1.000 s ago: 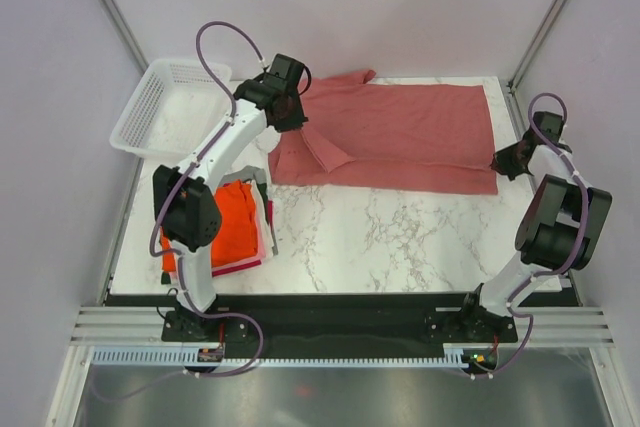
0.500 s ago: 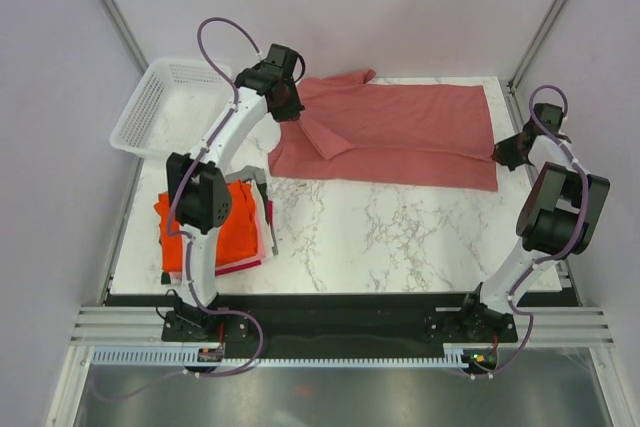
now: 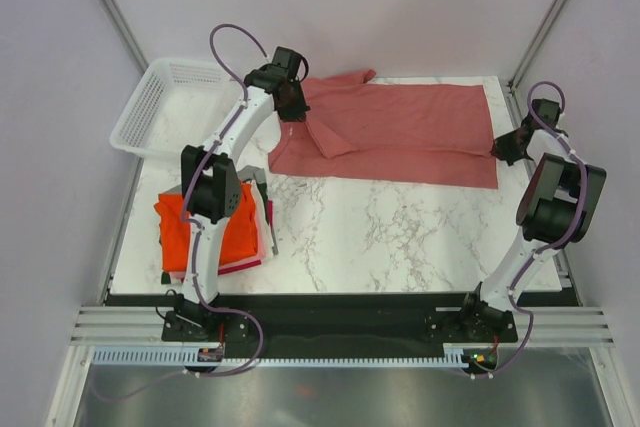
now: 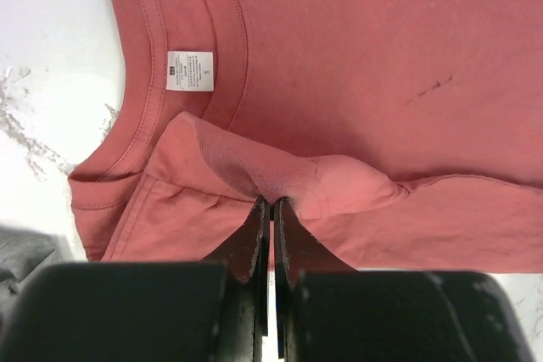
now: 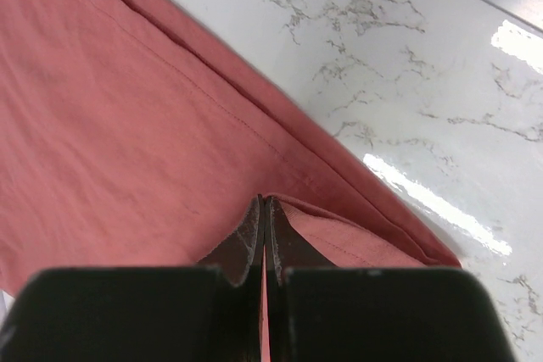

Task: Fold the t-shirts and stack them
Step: Fold the tshirt

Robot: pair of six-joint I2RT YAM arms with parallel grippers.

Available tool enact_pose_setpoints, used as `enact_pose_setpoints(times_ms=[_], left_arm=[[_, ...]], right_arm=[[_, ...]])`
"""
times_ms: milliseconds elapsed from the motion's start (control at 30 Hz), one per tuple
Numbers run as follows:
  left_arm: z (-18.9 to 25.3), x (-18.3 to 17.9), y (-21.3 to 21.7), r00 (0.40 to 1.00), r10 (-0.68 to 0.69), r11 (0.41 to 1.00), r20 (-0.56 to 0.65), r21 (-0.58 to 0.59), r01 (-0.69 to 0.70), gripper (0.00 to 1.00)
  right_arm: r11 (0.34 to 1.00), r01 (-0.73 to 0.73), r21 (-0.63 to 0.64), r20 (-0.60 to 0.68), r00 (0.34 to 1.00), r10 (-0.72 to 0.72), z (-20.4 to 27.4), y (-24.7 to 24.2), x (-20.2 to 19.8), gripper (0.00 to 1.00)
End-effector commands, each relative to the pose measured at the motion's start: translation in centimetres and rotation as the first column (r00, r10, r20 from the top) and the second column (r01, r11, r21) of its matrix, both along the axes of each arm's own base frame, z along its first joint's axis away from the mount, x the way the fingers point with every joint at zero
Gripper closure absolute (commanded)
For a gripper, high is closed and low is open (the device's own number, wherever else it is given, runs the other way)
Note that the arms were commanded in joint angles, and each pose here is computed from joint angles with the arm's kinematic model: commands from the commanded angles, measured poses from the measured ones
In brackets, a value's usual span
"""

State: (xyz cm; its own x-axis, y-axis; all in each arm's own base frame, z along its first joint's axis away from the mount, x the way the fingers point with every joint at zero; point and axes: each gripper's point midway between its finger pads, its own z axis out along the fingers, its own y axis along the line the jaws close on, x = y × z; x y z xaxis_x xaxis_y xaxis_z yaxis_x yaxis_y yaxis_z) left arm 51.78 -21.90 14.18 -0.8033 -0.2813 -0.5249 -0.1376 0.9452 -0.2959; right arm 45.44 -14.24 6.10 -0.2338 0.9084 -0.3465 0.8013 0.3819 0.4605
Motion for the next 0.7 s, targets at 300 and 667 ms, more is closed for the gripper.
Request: enact_pose_setpoints(times_ms=[300, 667], left_arm=[[-1.5, 3.7, 0.6, 0.999, -0.039, 0.993, 0.034, -0.111, 0.042, 0.98], [2.6, 1.8, 1.5, 0.990, -0.091, 0.991, 0.109, -0.087, 0.100, 0.28]], right_arm=[[1.000, -0.001, -0.020, 0.045, 0.999, 0.002, -0.2, -1.1, 2.8, 0.93], [0.994, -0.001, -0.112, 0.115, 0.993, 0.014, 3.6, -0.6, -0.2, 0.31]])
